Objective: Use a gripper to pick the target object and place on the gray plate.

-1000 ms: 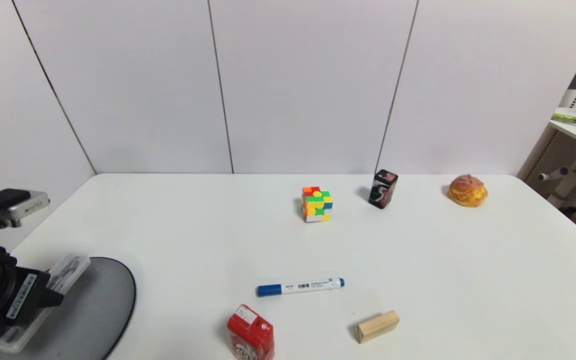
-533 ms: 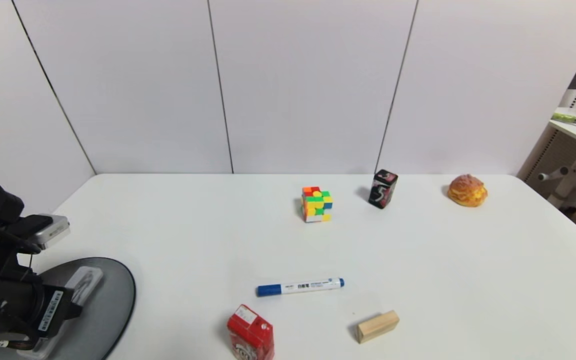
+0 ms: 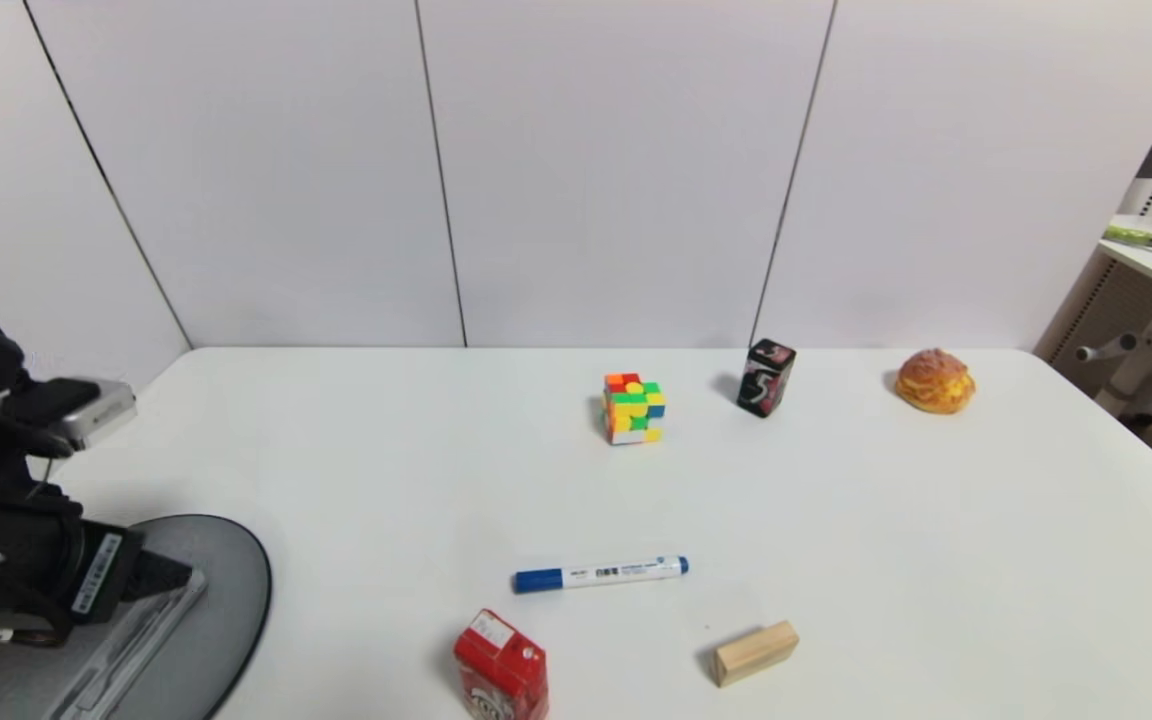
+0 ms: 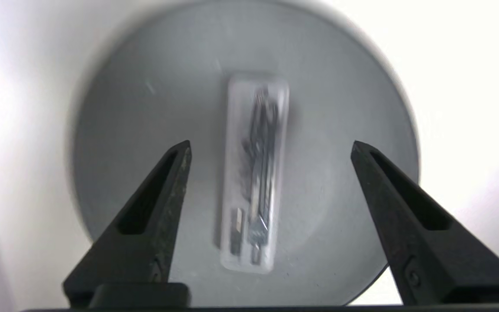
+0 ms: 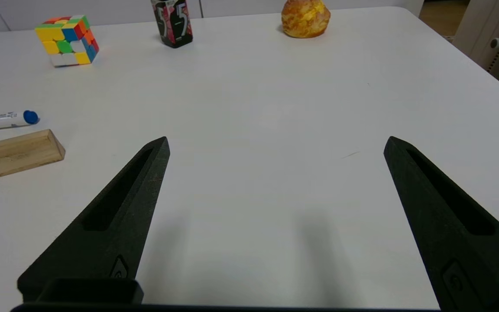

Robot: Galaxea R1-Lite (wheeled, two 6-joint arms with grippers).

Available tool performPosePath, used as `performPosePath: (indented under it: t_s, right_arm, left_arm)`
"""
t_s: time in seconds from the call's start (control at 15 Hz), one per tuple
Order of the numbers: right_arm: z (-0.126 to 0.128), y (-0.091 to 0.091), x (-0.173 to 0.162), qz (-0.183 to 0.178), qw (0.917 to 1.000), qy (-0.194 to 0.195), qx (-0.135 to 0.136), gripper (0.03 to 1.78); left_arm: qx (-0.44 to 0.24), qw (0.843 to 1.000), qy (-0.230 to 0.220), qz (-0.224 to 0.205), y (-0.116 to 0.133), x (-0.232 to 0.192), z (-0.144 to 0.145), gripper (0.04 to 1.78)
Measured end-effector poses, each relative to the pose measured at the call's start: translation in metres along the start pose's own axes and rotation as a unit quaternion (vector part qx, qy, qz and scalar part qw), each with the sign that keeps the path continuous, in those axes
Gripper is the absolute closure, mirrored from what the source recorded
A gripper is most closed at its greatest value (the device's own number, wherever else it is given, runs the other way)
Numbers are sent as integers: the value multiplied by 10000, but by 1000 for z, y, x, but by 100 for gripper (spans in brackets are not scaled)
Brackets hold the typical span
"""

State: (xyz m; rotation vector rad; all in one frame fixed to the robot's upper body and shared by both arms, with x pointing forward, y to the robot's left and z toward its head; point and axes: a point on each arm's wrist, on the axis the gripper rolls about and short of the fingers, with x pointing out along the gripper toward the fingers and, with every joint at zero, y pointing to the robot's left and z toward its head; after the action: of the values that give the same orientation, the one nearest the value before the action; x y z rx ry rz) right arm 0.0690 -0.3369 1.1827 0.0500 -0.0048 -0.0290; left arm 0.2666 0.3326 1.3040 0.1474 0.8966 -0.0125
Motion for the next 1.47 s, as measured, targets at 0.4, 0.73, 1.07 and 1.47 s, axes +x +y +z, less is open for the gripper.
performPosePath:
  t_s: [0.4,0.73,1.07,1.47]
  right_arm:
    - [0,0,0,2,10000,2,0,10]
    - [0,0,0,0,10000,0,2,10]
    - [0,0,0,0,10000,-2,2,10]
    - [0,0,0,0,10000,0,2,10]
  left_arm:
    - [85,9727,-2295,329,10,-106,27,28]
    - [48,9441,-3275,367,4,-163,-40,20]
    - [19,9343,-3549,328,-11,-140,-150,16]
    - [172,9246,-3806,-66,-27,-79,-220,14]
